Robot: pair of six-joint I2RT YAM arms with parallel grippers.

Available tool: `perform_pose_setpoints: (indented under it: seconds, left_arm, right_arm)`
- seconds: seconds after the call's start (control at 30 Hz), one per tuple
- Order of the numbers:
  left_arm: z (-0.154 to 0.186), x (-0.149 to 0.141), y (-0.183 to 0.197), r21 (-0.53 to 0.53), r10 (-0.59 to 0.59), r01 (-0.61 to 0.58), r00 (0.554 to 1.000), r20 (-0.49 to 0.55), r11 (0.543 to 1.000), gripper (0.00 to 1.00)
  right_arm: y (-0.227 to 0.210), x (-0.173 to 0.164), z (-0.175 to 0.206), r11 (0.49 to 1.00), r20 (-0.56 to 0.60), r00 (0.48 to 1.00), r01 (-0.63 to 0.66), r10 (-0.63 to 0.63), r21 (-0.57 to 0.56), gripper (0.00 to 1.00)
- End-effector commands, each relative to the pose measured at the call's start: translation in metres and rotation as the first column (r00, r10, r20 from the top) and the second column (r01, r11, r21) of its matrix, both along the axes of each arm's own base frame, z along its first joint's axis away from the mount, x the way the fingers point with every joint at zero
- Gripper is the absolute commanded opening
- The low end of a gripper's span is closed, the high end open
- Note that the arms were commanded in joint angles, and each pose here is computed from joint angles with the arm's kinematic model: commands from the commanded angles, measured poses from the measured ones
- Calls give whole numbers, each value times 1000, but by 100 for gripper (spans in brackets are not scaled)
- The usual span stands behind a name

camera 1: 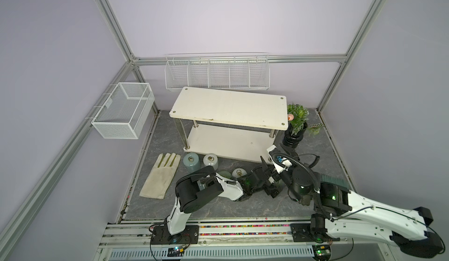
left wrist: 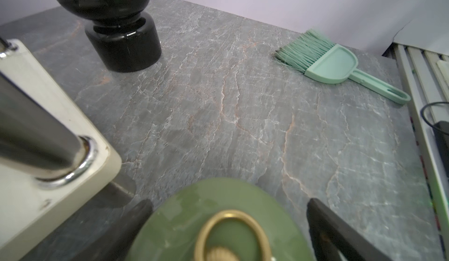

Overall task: Remove the tea canisters from the shelf
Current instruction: Place the tea canister at the center of the board, then reset both arms

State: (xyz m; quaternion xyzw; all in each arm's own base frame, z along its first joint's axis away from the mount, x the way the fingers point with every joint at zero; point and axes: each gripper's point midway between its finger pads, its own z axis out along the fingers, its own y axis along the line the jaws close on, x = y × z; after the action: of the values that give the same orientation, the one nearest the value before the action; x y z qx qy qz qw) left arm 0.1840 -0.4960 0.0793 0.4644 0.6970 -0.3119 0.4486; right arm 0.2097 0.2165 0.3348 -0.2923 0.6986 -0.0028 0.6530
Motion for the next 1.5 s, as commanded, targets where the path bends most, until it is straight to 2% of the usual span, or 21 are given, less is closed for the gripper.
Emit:
perform_pose_setpoints:
  seconds: [0.0,0.27,0.4,0.6,0.77,0.83,0.93,1.03,1.13,1.2,1.33,1.47]
  left_arm:
    - [54,-7,-7,-31,-14,18,993,115,999,100]
    - [108,-21,17,-50,-21,28,990,139,998,100]
    - [142,-33,45,-78,7,6,986,165,997,100]
    - [207,-28,129,-165,223,-193,957,186,967,100]
    - [242,-23,197,-181,410,-378,890,198,908,100]
    - [251,-15,226,-177,508,-479,839,195,860,100]
    - [259,-3,274,-194,654,-625,733,186,756,100]
    - [269,3,331,-259,792,-750,594,144,609,100]
    - [275,4,390,-325,900,-842,426,91,431,100]
    - [279,2,426,-355,939,-871,335,75,339,100]
    - [282,-4,474,-381,975,-898,205,82,221,100]
    - [283,-9,501,-380,985,-911,128,112,162,100]
  right_arm:
    - [-10,2,33,996,24,999,40,-42,80,89]
    - [-28,4,62,988,45,992,111,-116,105,89]
    - [-56,10,74,964,63,968,234,-243,123,89]
    - [-117,15,42,896,-29,909,415,-416,157,89]
    - [-149,15,5,848,-87,852,523,-517,83,89]
    - [-157,17,-10,830,-124,828,555,-547,46,89]
    - [-163,23,-34,808,-183,797,589,-575,24,89]
    - [-167,33,-51,783,-228,767,621,-599,32,89]
    - [-165,48,-88,775,-325,737,632,-593,18,89]
    - [-167,59,-113,767,-402,715,640,-572,46,89]
    - [-176,76,-138,752,-444,722,643,-531,145,89]
    - [-189,90,-159,748,-462,713,648,-528,146,89]
